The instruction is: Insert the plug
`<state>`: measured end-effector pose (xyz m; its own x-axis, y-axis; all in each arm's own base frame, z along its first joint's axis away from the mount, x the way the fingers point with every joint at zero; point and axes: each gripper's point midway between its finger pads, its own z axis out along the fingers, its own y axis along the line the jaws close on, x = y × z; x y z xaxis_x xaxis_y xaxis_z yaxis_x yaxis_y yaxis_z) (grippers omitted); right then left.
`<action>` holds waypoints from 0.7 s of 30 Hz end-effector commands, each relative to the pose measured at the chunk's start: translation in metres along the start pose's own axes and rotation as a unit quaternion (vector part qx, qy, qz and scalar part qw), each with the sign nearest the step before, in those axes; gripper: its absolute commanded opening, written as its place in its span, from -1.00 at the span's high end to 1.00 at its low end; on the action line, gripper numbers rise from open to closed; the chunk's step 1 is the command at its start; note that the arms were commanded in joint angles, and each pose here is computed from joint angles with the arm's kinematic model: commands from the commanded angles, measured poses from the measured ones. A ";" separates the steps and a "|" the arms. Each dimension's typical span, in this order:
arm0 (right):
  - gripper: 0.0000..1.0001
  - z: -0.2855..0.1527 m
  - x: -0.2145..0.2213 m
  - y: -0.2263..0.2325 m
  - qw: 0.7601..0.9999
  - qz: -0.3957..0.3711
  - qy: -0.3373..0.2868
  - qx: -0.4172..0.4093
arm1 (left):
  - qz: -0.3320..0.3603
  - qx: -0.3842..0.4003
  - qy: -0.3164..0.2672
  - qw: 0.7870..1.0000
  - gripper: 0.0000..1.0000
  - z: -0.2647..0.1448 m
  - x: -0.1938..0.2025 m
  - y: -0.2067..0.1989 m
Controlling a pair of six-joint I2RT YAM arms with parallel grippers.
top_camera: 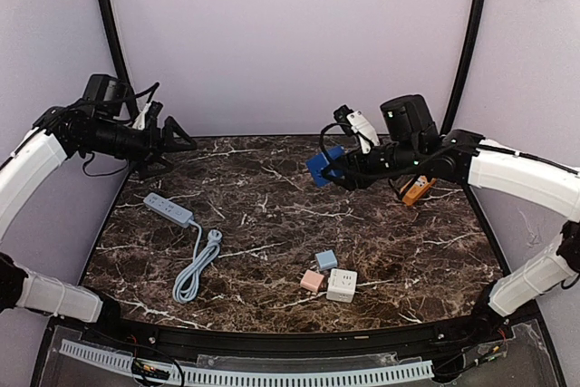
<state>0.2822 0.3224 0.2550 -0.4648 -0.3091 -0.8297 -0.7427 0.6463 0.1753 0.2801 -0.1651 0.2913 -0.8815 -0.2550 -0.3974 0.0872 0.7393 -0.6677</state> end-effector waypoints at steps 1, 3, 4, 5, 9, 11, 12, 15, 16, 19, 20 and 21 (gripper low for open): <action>0.23 -0.012 -0.027 0.036 0.994 -0.067 -0.059 -0.060 | 0.030 0.036 0.028 0.998 -0.93 0.011 0.004 -0.042; 0.23 -0.013 -0.028 0.045 0.992 -0.087 -0.061 -0.066 | 0.042 0.039 0.041 0.998 -0.93 0.019 0.007 -0.053; 0.23 -0.013 -0.028 0.049 0.991 -0.095 -0.062 -0.068 | 0.045 0.040 0.047 0.997 -0.93 0.022 0.009 -0.058; 0.23 -0.012 -0.028 0.052 0.991 -0.100 -0.061 -0.071 | 0.052 0.045 0.056 0.996 -0.93 0.028 0.010 -0.066; 0.23 -0.009 -0.026 0.065 0.987 -0.125 -0.060 -0.080 | 0.077 0.055 0.085 0.992 -0.93 0.044 0.018 -0.091; 0.23 -0.008 -0.026 0.069 0.986 -0.134 -0.060 -0.080 | 0.086 0.056 0.099 0.990 -0.93 0.053 0.023 -0.099; 0.23 -0.008 -0.026 0.070 0.985 -0.137 -0.061 -0.082 | 0.086 0.052 0.108 0.989 -0.93 0.061 0.025 -0.099; 0.23 -0.009 -0.027 0.077 0.983 -0.148 -0.067 -0.090 | 0.101 0.065 0.126 0.985 -0.93 0.071 0.033 -0.115; 0.23 -0.010 -0.028 0.079 0.982 -0.152 -0.070 -0.092 | 0.106 0.063 0.136 0.983 -0.93 0.078 0.037 -0.115; 0.23 -0.011 -0.028 0.084 0.979 -0.159 -0.075 -0.099 | 0.132 0.069 0.156 0.976 -0.95 0.088 0.050 -0.129; 0.23 -0.012 -0.027 0.085 0.979 -0.161 -0.076 -0.101 | 0.133 0.066 0.166 0.975 -0.95 0.096 0.054 -0.129; 0.23 -0.012 -0.027 0.087 0.978 -0.164 -0.077 -0.103 | 0.143 0.069 0.172 0.972 -0.95 0.095 0.058 -0.136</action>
<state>0.2300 0.3688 0.2707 -0.2103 -0.4198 -0.8829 -0.9113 0.4112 0.0215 0.2762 -0.3242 0.2965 -0.9268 0.1080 -0.3596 0.3356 0.6677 -0.6645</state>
